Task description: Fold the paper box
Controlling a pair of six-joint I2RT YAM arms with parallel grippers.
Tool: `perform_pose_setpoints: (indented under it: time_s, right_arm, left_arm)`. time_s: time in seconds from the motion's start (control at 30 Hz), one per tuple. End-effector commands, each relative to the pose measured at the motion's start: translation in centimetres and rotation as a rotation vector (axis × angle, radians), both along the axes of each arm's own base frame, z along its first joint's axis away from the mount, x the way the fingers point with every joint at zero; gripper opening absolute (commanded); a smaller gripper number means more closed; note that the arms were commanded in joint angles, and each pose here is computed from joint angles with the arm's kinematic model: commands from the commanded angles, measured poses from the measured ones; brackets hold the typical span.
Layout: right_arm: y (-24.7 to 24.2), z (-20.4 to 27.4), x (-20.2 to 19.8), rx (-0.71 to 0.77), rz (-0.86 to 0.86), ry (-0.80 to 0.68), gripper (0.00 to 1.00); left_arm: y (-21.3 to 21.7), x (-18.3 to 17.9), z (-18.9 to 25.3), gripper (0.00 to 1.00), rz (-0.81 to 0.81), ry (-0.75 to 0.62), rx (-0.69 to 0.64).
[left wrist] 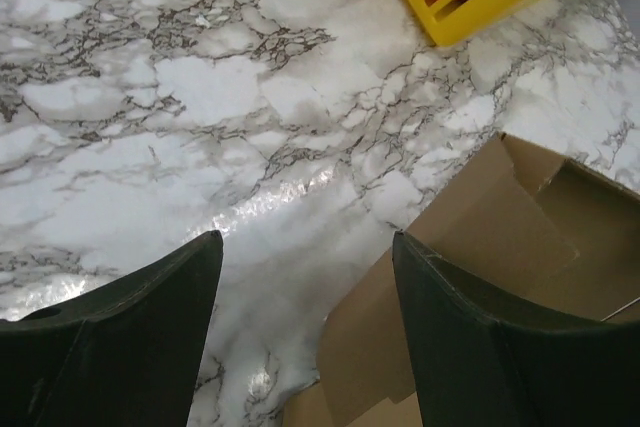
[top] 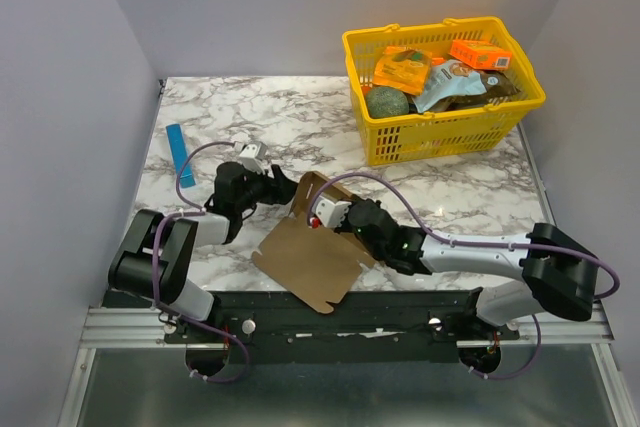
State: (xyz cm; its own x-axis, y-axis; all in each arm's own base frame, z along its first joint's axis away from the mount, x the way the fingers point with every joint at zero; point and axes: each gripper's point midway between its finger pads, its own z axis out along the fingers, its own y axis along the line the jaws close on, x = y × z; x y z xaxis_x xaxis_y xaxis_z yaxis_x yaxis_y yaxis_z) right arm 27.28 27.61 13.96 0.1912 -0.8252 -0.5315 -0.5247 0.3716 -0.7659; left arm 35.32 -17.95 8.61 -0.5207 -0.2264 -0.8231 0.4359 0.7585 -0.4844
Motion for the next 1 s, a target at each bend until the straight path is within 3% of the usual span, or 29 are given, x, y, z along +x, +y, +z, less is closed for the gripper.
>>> perform_pose_setpoints:
  time_s: [0.0, 0.63, 0.97]
  right_arm:
    - [0.6, 0.3, 0.5, -0.049, 0.008, -0.032, 0.01]
    - [0.1, 1.4, 0.8, -0.118, 0.003, -0.061, 0.01]
    - [0.2, 0.9, 0.6, -0.116, 0.006, -0.040, 0.01]
  left_arm:
    - [-0.3, -2.2, -0.3, 0.77, -0.012, -0.007, -0.033]
    - [-2.4, -4.4, 2.9, 0.74, -0.081, -0.229, -0.244]
    - [-2.7, -3.9, 2.8, 0.70, -0.095, -0.238, -0.214]
